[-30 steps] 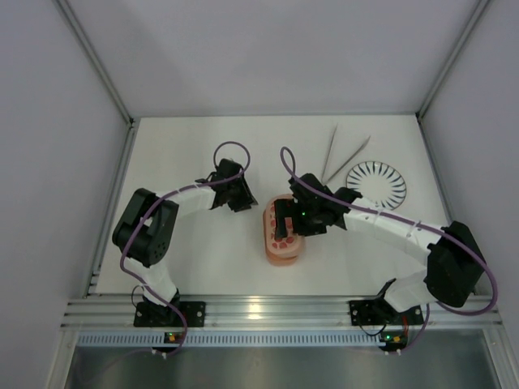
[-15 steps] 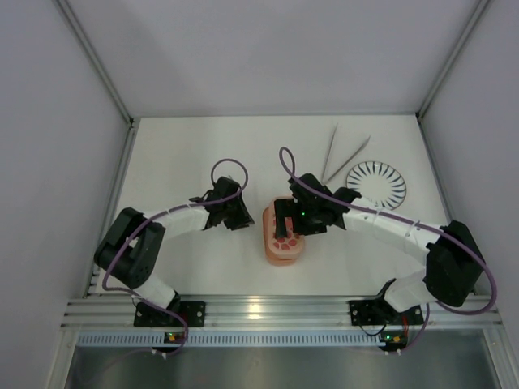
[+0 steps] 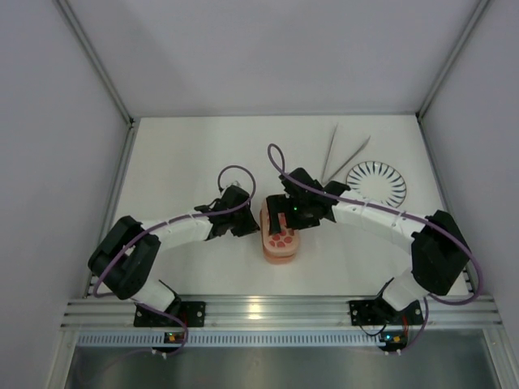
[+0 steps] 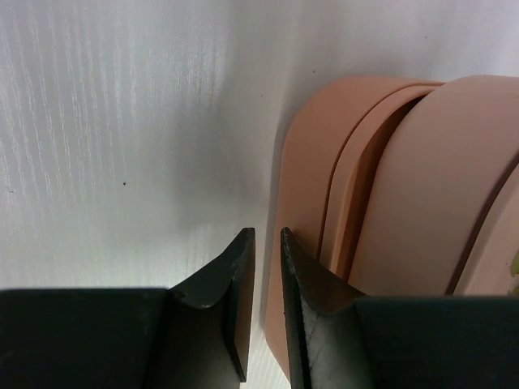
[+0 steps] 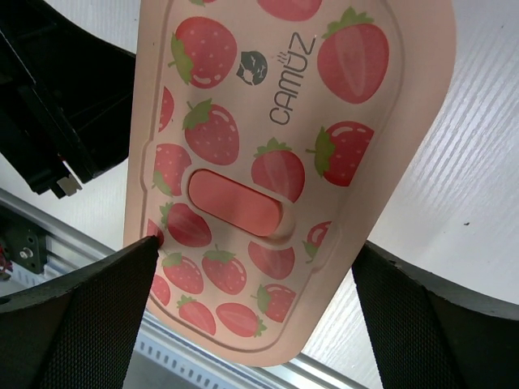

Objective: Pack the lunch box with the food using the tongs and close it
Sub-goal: Place the packing box on the packing box.

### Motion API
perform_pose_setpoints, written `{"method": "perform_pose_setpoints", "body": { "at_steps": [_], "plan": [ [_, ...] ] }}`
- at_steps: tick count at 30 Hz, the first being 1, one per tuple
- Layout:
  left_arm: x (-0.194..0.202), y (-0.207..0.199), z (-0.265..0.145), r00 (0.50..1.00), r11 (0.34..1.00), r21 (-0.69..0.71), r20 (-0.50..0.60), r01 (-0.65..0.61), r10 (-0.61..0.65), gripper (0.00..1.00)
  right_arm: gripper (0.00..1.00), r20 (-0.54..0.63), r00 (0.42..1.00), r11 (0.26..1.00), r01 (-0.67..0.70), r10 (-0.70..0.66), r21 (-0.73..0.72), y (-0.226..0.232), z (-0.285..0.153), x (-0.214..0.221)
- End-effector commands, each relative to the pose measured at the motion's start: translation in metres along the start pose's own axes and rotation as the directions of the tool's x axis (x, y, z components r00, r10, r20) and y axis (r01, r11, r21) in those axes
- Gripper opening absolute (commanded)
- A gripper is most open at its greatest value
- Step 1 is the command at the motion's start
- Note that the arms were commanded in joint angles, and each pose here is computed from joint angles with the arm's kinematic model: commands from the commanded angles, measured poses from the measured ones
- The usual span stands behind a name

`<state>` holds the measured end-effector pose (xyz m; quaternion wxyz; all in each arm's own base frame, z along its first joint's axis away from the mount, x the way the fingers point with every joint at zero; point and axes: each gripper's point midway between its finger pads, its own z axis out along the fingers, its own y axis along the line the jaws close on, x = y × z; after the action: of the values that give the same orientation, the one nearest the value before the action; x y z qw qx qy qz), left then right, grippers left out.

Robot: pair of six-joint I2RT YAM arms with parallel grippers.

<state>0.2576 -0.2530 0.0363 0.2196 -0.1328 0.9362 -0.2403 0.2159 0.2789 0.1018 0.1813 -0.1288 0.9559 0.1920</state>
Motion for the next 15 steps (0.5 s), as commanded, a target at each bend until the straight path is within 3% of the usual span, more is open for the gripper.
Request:
{"method": "perform_pose_setpoints", "body": {
  "at_steps": [1, 15],
  "plan": [
    [-0.016, -0.020, -0.004, 0.997, 0.998, 0.056, 0.070, 0.019, -0.023, 0.24, 0.99, 0.090, 0.994, 0.998, 0.057, -0.055, -0.017, 0.013, -0.006, -0.029],
    [-0.027, -0.037, 0.003, 0.997, 0.998, 0.065, 0.073, 0.001, -0.005, 0.25, 0.99, 0.081, 0.995, 0.991, 0.067, -0.058, -0.118, 0.023, -0.009, -0.012]
  ]
}}
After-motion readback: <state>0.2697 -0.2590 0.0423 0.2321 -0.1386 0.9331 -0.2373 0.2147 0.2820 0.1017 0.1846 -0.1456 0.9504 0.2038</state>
